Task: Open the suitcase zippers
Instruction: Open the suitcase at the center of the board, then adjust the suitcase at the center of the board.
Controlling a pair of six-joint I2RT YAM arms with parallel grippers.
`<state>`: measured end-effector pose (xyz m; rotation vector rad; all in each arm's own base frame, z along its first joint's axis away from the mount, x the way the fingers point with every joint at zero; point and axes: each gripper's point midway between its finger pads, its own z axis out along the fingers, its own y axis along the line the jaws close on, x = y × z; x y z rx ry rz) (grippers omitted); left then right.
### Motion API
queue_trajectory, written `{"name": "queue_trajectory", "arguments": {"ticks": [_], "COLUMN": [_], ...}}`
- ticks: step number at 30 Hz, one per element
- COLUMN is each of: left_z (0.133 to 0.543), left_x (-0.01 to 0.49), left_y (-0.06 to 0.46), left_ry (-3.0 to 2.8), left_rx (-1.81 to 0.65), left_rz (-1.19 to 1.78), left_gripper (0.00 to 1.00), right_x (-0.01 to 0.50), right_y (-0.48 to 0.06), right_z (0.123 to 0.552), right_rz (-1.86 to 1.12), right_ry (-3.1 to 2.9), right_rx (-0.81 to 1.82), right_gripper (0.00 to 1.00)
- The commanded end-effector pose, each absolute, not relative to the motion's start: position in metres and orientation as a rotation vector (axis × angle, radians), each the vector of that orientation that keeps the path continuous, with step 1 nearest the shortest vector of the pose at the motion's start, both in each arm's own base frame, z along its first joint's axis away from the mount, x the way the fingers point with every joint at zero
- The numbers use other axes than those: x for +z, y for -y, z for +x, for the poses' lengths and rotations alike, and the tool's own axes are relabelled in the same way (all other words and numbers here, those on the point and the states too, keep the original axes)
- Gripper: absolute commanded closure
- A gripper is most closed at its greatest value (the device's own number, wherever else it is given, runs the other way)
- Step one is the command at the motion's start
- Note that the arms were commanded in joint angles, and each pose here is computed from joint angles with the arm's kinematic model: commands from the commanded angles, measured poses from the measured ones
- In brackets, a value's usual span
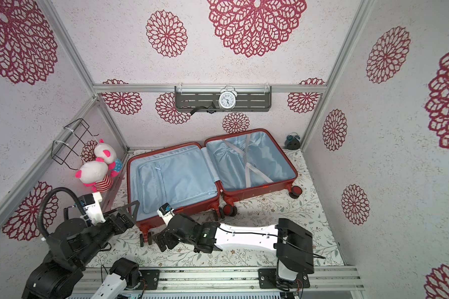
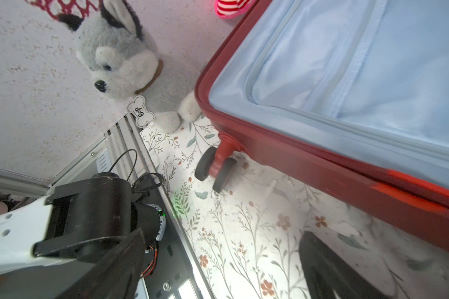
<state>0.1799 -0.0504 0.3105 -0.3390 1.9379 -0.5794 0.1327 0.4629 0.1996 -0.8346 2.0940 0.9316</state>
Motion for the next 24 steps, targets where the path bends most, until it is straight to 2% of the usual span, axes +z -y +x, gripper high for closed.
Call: {"name": "queue_trajectory", "arguments": {"ticks": [1,5,9,16,20,22,24], "left_z": [0.194,0.204,0.21,0.21,0.21,0.21,0.21], "left_x": [0.293,0.254,0.218,0.194,0.182,0.177,0.17], "left_y": [0.066,0.085,0.102,0.137,0.165,0.18,0.193], "left_ry": [-1.977,-2.076,-2.167,-2.245,-2.286,-2.3,-2.315], "left_rx": [-0.646,-0.723,-0.781,-0.751,-0.737,-0.737,-0.763], "left_rz": [-0.343,-0.335,-0.332,-0.235,-0.159,-0.124,-0.098], "left_gripper": [0.07,0.09,0.11,0.12,0.12,0.11,0.11], "right_x": [0.214,0.222,0.223,0.216,0.196,0.18,0.168], "right_y": [-0.418,-0.361,-0.305,-0.22,-0.185,-0.17,-0.149], "right_z": [0.166,0.205,0.245,0.308,0.339,0.35,0.358], "right_rz": [-0.755,-0.619,-0.459,-0.257,-0.187,-0.185,-0.161], "right_ry": [-2.087,-2.109,-2.153,-2.27,-2.383,-2.455,-2.509], "right_rx": [0.845,0.787,0.742,0.607,0.524,0.432,0.288], "right_gripper": [0.07,0.1,0.18,0.25,0.37,0.47,0.53]}}
